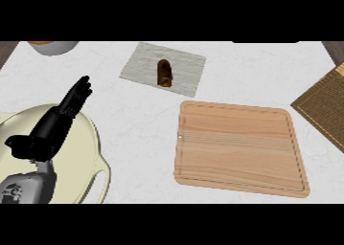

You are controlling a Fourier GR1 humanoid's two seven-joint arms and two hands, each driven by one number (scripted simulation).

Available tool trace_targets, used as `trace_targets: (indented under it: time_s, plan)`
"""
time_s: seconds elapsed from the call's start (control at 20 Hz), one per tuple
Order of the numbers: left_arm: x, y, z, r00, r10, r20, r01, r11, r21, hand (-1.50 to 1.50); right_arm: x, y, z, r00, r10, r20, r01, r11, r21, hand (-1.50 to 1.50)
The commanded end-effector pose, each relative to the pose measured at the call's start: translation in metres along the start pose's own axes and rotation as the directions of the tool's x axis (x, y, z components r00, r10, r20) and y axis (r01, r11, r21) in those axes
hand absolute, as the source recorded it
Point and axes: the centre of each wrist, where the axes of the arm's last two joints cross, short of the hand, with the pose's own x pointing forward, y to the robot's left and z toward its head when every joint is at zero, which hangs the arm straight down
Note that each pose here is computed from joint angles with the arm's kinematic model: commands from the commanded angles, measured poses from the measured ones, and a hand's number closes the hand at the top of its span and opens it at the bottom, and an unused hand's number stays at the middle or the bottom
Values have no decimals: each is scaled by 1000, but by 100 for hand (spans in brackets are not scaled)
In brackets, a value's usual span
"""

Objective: Pick the bell pepper from the cutting board and place it in the basket

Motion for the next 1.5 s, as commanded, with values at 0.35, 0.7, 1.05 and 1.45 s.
trace_targets:
  time_s: [0.35,0.7,1.05,1.45]
  plan:
    - [-9,-4,1,1000,6,-2,-6,1000,-14,0,-84,14,-48,1000,20,12,-19,996,-84,150]
    - [10,5,4,1000,-14,-1,14,1000,-3,0,-124,9,-52,999,-24,36,32,971,-237,150]
    - [3,-13,4,1000,0,-7,0,1000,-3,0,-137,19,-58,998,-26,62,37,980,-195,-150]
    - [10,3,-4,1000,-13,-3,13,1000,-8,0,-94,-12,-85,974,-192,121,213,957,-196,-150]
